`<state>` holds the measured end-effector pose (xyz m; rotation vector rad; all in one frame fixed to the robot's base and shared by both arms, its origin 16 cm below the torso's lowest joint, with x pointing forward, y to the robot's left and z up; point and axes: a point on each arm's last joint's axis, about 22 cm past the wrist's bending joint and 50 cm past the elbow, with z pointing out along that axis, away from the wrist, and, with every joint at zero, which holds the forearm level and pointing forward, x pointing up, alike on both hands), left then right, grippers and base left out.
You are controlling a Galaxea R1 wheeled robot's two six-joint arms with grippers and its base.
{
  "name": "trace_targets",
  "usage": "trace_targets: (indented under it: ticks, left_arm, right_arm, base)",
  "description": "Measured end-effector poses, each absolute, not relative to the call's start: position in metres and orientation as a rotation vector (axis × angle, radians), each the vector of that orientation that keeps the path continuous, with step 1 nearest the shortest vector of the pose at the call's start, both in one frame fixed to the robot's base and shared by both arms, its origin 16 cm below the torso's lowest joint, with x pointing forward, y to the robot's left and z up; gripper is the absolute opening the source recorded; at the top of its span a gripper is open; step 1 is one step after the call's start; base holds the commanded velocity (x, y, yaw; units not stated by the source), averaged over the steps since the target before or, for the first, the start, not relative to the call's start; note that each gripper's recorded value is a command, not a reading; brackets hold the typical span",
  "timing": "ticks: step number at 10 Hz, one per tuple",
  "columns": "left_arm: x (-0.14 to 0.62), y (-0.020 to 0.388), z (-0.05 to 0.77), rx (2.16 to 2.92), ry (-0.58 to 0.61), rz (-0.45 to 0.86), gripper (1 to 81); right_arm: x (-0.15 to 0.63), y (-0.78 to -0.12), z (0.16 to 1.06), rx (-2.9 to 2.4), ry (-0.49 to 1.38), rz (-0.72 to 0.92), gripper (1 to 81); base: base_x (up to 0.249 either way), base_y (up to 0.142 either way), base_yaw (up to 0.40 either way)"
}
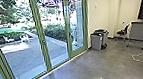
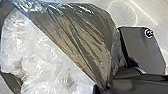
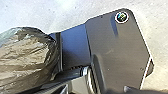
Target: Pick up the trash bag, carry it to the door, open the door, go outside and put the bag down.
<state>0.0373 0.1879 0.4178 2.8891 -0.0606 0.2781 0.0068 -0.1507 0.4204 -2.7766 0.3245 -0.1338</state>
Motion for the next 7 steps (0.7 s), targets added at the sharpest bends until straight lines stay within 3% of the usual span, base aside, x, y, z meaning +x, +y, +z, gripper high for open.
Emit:
trace_targets:
  ticks: [7]
  left_arm:
    - [0.0371,0.1855,0.418,2.886,-0.068,0.281,1.0]
  right_arm:
    - [0.0033,-0.1506,0.4202,-2.777,0.326,-0.131,81.1]
  base:
    - [0.118,0.0,0.0]
